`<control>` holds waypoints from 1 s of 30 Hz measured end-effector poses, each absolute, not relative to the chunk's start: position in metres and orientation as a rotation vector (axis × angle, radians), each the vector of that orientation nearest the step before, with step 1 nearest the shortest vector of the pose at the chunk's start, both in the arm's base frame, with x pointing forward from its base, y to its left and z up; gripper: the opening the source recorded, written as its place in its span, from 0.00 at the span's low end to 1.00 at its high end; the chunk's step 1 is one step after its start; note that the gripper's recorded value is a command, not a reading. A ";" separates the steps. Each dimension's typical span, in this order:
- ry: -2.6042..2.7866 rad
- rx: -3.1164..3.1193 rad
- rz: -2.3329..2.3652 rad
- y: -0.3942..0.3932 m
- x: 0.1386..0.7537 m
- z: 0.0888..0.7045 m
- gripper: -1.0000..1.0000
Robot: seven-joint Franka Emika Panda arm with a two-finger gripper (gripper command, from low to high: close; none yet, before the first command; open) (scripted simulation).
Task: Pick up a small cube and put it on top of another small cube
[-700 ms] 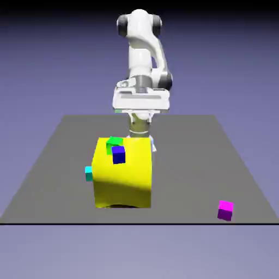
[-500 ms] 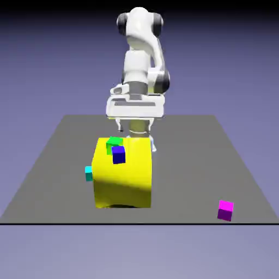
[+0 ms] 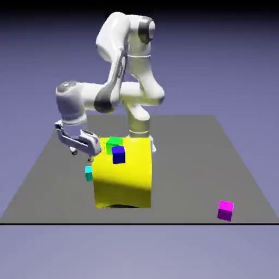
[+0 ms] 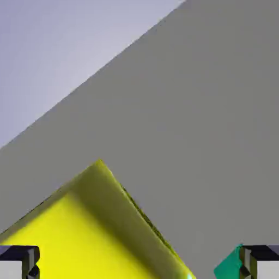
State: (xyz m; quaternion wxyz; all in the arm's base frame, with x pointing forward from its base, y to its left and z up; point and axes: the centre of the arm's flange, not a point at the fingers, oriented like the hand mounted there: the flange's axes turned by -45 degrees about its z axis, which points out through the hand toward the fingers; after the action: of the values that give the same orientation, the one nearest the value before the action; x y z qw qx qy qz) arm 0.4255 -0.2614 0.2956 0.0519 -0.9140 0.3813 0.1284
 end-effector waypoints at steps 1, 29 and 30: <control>1.209 -2.714 0.472 -0.270 0.417 0.280 0.50; 1.070 -2.556 0.519 -0.312 0.420 0.210 0.00; 1.007 -2.611 0.486 -0.299 0.441 0.215 0.00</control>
State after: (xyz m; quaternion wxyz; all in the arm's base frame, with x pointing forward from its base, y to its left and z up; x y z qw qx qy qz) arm 0.4414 -0.2991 0.2154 0.1502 -0.9089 0.3504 0.1691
